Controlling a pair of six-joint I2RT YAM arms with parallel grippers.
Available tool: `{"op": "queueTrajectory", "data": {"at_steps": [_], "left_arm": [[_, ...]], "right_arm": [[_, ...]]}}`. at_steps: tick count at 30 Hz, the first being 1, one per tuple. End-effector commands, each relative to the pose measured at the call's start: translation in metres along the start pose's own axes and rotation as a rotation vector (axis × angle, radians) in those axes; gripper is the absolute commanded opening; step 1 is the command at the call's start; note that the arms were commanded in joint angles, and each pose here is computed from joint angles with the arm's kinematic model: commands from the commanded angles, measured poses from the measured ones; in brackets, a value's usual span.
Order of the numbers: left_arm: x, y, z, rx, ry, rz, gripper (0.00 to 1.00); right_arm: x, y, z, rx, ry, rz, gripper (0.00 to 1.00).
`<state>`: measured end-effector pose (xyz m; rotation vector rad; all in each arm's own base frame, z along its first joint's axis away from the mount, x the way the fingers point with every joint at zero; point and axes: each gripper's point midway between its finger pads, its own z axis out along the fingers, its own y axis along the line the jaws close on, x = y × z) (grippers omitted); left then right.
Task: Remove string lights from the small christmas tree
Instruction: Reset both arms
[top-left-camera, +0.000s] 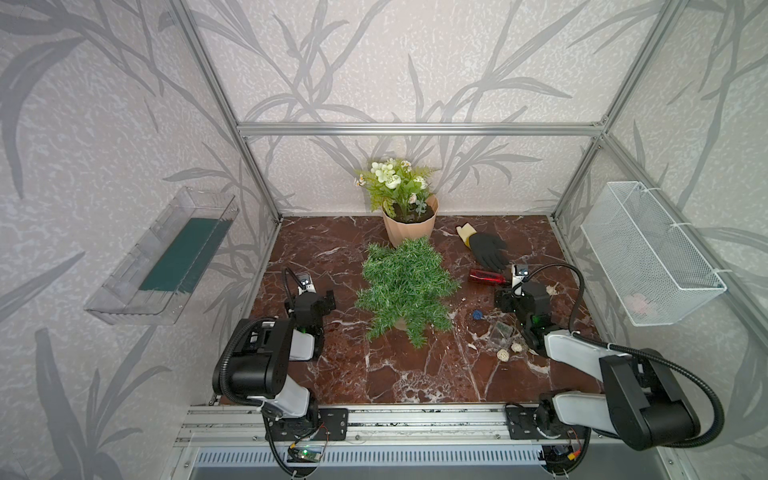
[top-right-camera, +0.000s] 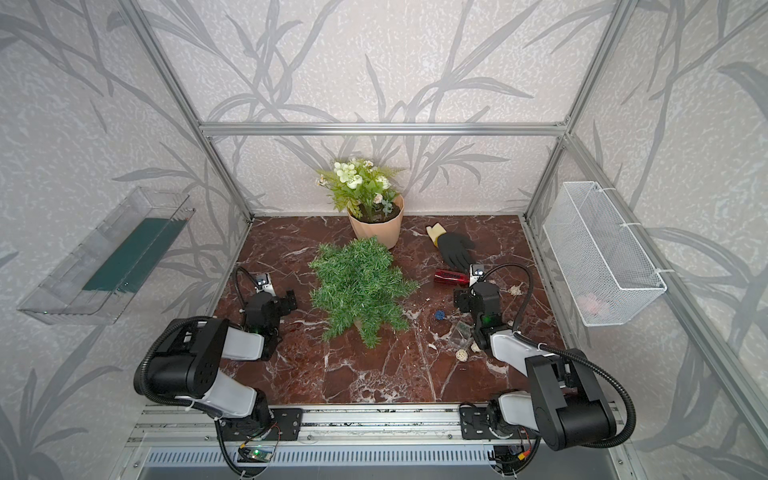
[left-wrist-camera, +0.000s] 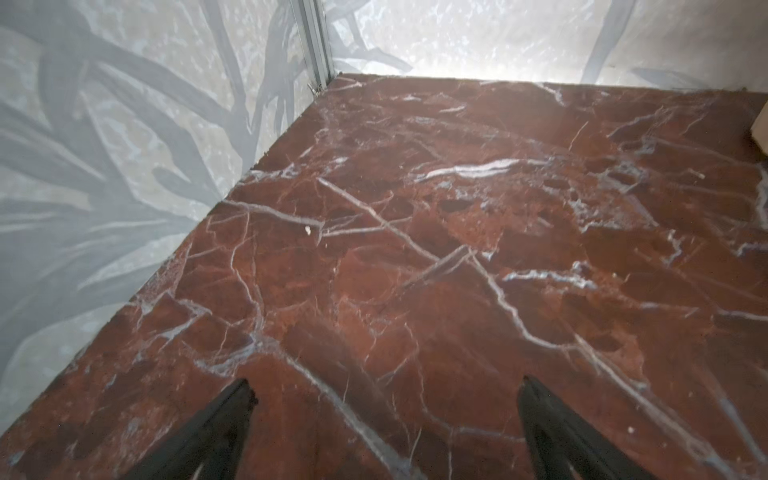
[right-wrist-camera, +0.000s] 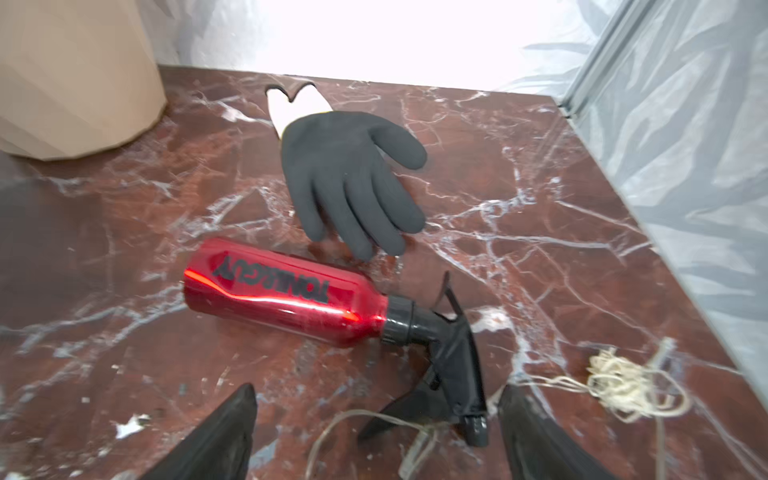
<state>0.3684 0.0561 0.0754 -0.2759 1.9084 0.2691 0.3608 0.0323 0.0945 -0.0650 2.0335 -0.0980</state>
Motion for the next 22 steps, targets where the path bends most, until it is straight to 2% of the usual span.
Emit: {"op": "queueTrajectory", "data": {"at_steps": [1,2,3,5,8,11,16,22], "left_arm": [[-0.026,-0.009,0.009,0.021,-0.017,-0.011,0.99],[-0.025,-0.009,0.009,0.021,0.007,-0.004,0.99],[-0.026,-0.010,0.010,0.023,-0.013,0.002,0.99],[-0.029,-0.013,0.009,0.039,-0.072,0.014,0.99],[-0.026,-0.021,0.006,0.086,-0.040,0.037,0.99],[-0.027,-0.023,0.006,0.095,-0.064,0.042,0.99],[-0.027,-0.026,0.011,0.110,-0.037,0.041,0.99],[-0.026,-0.027,0.012,0.120,-0.031,0.032,0.99]], "right_arm": [[-0.026,-0.003,0.010,0.048,-0.063,-0.086,0.91],[-0.028,0.004,0.013,0.018,-0.094,-0.097,0.91],[-0.032,0.005,0.017,0.020,-0.144,-0.102,0.92],[-0.019,-0.001,0.022,0.038,-0.148,-0.063,0.92],[-0.015,-0.009,0.021,0.034,-0.233,-0.014,0.92],[-0.011,-0.001,0.027,-0.011,-0.106,-0.045,0.95],[-0.014,0.003,0.029,-0.025,-0.162,-0.058,0.98],[-0.013,0.003,0.029,-0.027,-0.126,-0.059,0.99]]}}
